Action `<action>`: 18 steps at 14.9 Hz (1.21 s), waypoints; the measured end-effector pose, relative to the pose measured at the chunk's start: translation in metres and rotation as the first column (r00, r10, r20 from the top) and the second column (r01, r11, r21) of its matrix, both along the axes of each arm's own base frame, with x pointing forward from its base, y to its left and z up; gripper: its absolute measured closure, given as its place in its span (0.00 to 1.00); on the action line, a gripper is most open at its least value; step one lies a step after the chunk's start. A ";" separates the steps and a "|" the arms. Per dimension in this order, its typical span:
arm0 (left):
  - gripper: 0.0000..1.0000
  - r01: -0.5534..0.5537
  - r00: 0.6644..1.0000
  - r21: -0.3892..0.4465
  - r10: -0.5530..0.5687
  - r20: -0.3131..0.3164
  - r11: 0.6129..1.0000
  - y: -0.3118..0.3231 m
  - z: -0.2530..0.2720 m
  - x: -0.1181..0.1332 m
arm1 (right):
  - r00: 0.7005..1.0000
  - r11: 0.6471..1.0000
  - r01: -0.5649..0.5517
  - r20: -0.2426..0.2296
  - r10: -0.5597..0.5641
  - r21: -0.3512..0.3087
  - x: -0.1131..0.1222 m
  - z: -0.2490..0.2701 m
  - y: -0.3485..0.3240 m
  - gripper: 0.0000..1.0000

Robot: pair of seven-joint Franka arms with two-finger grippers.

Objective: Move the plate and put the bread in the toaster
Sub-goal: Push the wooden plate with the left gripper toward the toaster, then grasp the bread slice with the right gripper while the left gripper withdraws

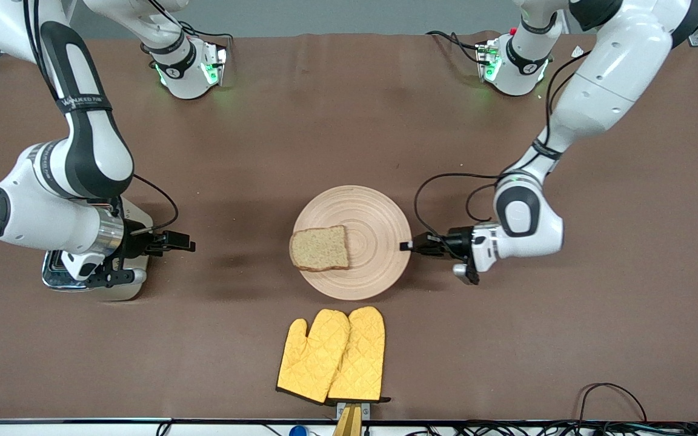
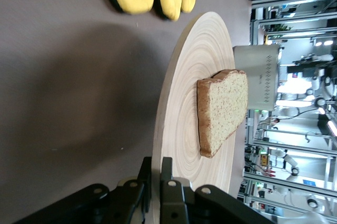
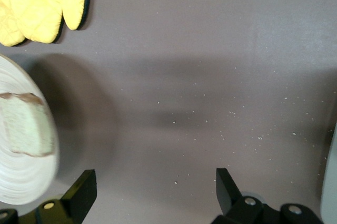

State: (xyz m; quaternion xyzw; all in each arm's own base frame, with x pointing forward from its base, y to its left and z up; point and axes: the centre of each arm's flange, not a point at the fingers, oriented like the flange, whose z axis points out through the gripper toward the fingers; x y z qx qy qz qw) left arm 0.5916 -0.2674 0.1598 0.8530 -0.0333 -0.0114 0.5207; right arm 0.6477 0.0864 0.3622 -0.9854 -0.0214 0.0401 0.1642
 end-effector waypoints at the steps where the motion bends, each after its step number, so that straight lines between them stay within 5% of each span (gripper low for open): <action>1: 0.91 -0.011 1.000 0.008 0.012 -0.002 1.000 -0.012 -0.006 -0.006 | 1.000 1.000 -0.005 0.004 0.005 -0.001 0.001 -0.005 0.005 0.00; 5: 0.91 -0.047 0.998 -0.030 0.048 0.034 0.998 -0.052 -0.036 -0.034 | 0.999 0.999 -0.053 0.006 0.053 -0.008 -0.004 -0.028 0.046 0.00; 9: 0.90 -0.046 0.998 -0.041 0.047 0.042 0.998 -0.065 -0.058 -0.050 | 0.992 0.996 -0.077 0.101 0.082 -0.053 -0.036 -0.089 0.100 0.00; 15: 0.37 -0.117 0.993 -0.050 0.116 -0.031 0.992 -0.061 -0.048 -0.036 | 0.989 0.994 -0.078 0.119 0.087 -0.071 -0.067 -0.111 0.150 0.00; 18: 0.10 -0.195 0.979 -0.049 0.192 -0.069 0.980 -0.037 -0.018 -0.007 | 0.987 0.994 -0.075 0.133 0.084 -0.074 -0.071 -0.113 0.155 0.10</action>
